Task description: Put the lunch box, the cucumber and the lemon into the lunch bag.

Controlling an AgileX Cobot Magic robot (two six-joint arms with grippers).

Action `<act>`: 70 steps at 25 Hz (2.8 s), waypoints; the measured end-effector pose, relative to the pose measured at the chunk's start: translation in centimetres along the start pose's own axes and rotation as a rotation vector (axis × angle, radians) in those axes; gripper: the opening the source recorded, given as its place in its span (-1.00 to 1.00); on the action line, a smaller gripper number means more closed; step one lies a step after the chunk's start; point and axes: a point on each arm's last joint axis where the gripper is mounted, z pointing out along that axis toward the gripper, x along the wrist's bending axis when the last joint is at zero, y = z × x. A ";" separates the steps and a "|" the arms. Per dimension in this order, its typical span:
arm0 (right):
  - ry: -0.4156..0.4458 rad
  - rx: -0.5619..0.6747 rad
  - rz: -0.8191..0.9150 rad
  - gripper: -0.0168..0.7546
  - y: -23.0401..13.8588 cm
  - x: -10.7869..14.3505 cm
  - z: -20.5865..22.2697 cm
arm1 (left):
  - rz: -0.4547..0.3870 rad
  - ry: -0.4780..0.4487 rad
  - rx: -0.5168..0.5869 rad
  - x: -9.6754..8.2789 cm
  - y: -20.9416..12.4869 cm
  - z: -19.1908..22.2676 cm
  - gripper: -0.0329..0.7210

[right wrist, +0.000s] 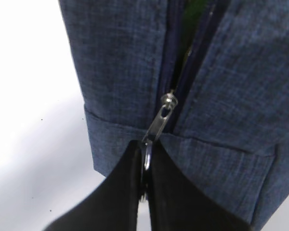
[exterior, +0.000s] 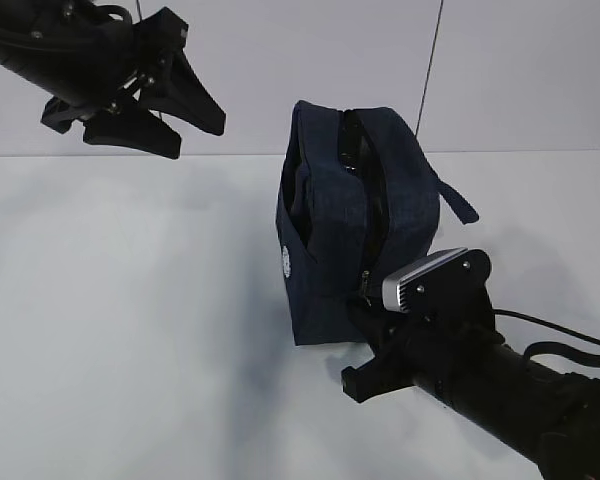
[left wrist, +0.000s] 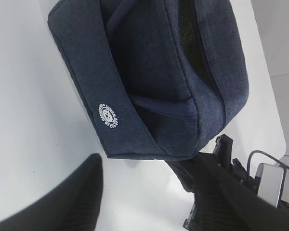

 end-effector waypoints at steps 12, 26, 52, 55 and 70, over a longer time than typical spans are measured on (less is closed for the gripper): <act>-0.007 0.000 0.004 -0.85 0.0 -0.1 0.0 | 0.000 0.000 0.000 0.0 0.0 0.0 0.23; -0.026 0.007 0.015 -0.94 -0.1 -0.2 0.0 | -0.002 -0.003 0.000 0.0 0.0 0.0 0.23; -0.012 0.176 0.030 -0.94 1.3 -0.1 -1.6 | -0.002 -0.003 -0.001 0.0 0.0 0.0 0.23; -0.007 0.217 0.033 -0.94 1.7 0.0 -2.0 | -0.002 -0.003 -0.001 0.0 0.0 0.0 0.23; 0.061 0.586 -0.104 -0.94 8.7 0.7 -0.2 | -0.002 -0.003 -0.001 0.0 0.0 0.0 0.23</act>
